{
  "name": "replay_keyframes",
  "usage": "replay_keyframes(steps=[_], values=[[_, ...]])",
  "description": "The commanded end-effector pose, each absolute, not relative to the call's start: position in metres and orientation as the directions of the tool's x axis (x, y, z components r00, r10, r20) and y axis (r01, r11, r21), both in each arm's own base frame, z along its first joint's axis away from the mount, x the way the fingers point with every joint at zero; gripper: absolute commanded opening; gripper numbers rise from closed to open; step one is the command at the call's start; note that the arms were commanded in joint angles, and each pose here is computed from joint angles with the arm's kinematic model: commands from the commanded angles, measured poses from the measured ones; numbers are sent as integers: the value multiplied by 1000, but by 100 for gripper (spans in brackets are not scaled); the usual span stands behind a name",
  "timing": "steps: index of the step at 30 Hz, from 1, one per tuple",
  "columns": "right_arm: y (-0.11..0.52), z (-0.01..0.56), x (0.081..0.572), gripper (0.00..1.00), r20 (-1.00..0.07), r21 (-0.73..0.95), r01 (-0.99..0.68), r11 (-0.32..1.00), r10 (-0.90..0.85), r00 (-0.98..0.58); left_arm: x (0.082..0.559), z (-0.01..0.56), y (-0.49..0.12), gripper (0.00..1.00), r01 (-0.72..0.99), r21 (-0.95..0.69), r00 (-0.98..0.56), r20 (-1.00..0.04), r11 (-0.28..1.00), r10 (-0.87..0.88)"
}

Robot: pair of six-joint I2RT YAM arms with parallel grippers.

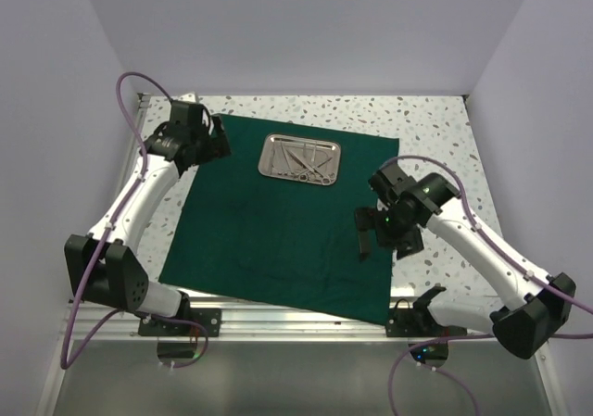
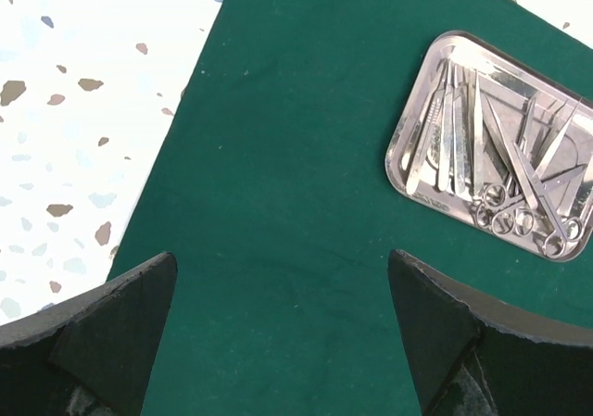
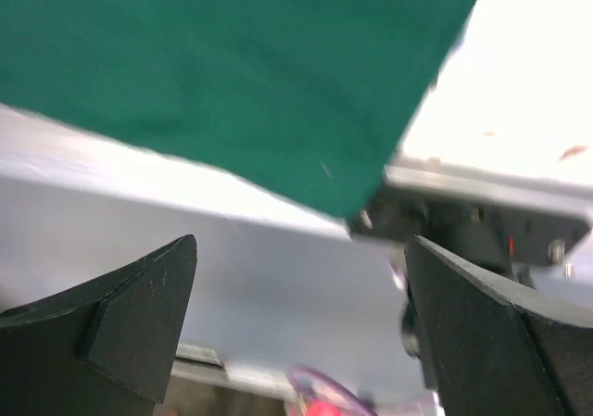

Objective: Open and lay out the surgical kit
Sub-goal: Open the surgical kit at the center of the board.

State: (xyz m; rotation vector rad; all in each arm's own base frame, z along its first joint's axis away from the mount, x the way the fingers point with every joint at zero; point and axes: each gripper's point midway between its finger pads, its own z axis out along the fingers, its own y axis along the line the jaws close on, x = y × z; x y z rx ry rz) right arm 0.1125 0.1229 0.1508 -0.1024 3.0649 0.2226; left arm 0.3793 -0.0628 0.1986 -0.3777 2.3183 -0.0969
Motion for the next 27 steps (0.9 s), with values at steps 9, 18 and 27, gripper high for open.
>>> replay_keyframes(steps=[9,18,27], values=[[136,186,293,98,-335,292,184,938,281,-899,451,200,-62,99,-128,-325,-616,-714,937,-333],[61,150,417,96,-346,197,432,880,475,-809,489,155,-23,95,-177,-262,-659,-684,949,-312],[25,79,471,89,-340,16,481,876,457,-822,494,95,12,89,-269,-233,-712,-605,935,-356]])
